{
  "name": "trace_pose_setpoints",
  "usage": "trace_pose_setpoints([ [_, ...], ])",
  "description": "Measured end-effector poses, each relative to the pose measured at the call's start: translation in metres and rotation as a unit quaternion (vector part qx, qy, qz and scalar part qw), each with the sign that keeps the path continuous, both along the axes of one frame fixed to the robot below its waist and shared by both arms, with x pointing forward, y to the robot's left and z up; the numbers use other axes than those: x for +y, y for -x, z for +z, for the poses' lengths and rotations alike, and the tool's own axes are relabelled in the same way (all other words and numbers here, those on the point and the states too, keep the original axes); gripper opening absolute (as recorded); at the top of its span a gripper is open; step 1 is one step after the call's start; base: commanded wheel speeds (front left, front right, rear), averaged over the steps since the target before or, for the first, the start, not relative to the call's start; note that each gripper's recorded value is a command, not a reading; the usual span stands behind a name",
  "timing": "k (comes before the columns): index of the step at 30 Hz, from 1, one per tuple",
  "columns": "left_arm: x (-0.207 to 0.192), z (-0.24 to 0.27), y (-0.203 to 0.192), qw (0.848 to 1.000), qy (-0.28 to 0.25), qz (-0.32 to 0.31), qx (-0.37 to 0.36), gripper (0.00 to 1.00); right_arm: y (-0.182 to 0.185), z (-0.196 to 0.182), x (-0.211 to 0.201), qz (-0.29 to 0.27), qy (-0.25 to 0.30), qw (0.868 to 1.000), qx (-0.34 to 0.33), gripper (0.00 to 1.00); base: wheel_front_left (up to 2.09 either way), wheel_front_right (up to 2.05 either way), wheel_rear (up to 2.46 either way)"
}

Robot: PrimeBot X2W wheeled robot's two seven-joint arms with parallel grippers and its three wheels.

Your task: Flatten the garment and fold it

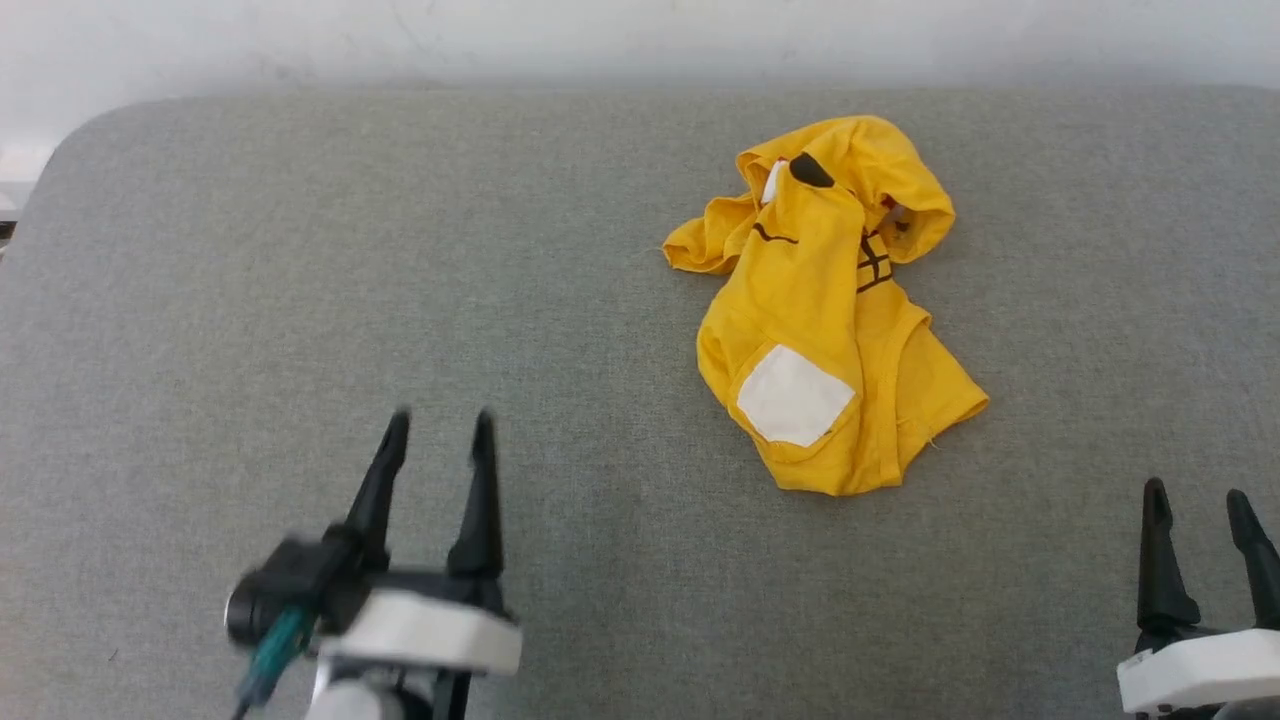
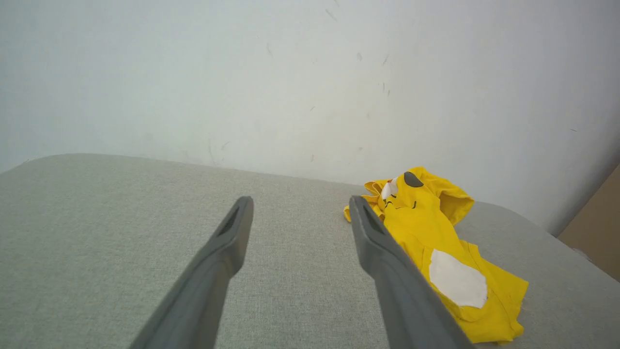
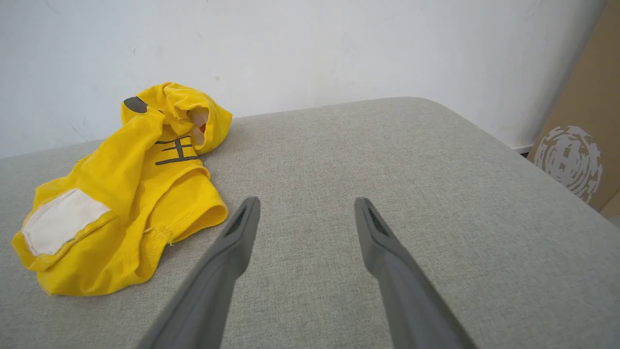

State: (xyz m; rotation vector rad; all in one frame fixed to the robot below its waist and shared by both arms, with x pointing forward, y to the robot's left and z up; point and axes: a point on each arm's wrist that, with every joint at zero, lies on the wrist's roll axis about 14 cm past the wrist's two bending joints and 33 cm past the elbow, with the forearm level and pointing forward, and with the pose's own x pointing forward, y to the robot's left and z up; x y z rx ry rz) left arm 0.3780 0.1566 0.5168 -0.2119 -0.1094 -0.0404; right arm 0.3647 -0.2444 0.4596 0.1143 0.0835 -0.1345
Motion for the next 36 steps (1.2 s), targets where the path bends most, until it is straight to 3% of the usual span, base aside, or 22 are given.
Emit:
trace_pose_setpoints([
  [8,-0.066,0.047,-0.056,0.989,-0.059,-0.136,-0.016,1.00,-0.007,-0.010,0.004,0.006,-0.003,1.000,0.013,1.00,0.00,0.00,0.00],
  [16,-0.108,0.021,-0.089,0.972,-0.062,-0.207,0.092,1.00,-0.018,-0.025,0.013,0.017,-0.009,0.999,0.030,1.00,0.00,0.00,0.00],
  [21,-0.129,-0.013,-0.092,0.956,-0.026,-0.225,0.184,1.00,-0.021,-0.034,0.013,0.016,-0.009,0.999,0.042,1.00,0.00,0.00,0.00],
  [36,-0.160,-0.090,-0.092,0.911,-0.086,-0.243,0.321,1.00,-0.018,-0.047,0.006,0.003,-0.013,0.998,0.058,1.00,0.00,0.00,0.00],
])
